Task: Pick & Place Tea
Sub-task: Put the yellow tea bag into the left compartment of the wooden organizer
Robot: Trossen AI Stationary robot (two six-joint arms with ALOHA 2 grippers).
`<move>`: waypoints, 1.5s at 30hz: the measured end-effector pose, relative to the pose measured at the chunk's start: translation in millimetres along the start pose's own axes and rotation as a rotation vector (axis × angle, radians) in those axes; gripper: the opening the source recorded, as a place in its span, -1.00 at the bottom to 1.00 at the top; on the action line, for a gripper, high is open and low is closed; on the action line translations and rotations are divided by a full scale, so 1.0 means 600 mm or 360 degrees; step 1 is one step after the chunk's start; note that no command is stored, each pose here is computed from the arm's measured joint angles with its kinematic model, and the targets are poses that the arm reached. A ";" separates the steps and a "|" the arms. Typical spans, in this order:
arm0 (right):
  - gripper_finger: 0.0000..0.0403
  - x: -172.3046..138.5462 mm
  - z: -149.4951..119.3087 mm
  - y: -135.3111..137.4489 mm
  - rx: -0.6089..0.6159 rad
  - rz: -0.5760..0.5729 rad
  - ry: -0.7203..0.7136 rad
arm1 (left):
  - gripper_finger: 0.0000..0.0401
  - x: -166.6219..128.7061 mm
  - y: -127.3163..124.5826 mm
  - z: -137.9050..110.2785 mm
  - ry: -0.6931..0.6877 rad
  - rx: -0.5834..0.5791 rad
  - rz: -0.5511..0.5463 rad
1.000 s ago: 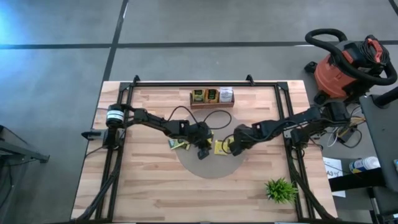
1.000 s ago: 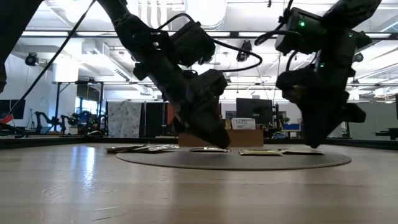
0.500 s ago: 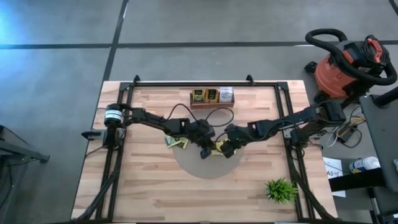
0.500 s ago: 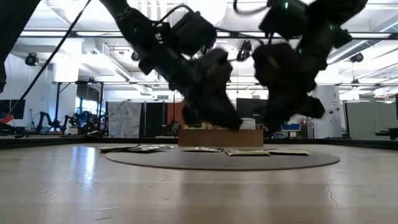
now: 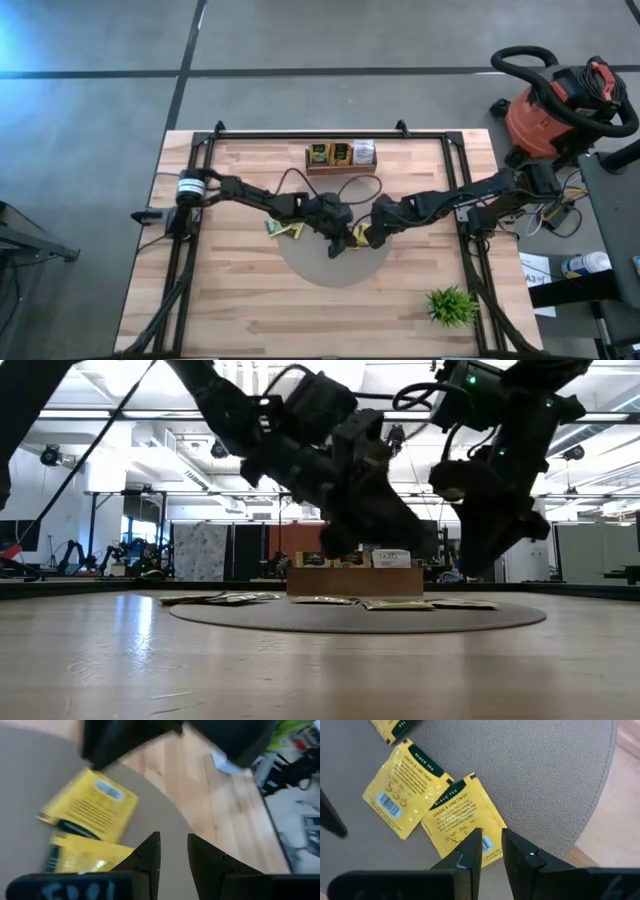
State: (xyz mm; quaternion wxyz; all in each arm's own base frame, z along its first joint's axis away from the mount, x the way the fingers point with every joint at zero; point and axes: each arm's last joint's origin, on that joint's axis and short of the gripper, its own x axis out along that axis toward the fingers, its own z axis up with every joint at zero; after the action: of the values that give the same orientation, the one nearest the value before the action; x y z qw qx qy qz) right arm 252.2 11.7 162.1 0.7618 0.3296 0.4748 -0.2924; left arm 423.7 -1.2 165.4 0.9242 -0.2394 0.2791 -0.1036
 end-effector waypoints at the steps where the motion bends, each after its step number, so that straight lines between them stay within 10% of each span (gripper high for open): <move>1: -0.64 0.002 0.000 0.000 -0.0005 -0.0001 0.0000 | -0.54 0.008 0.001 -0.005 0.0019 -0.0021 -0.0021; 11: -0.64 0.020 -0.017 -0.011 0.0002 0.0006 0.0149 | -0.54 0.080 0.015 -0.007 0.0038 -0.0099 -0.0022; 45: -0.64 0.037 -0.032 -0.024 0.0211 0.0219 0.0108 | -0.54 0.059 0.014 -0.011 0.0257 -0.0048 0.0232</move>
State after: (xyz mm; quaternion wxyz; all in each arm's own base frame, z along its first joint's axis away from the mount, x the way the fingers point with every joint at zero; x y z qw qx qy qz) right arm 239.9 14.9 132.0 0.7400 0.4209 0.4563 -0.2589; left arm 449.5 -7.8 140.0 0.9001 -0.2232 0.3708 -0.0507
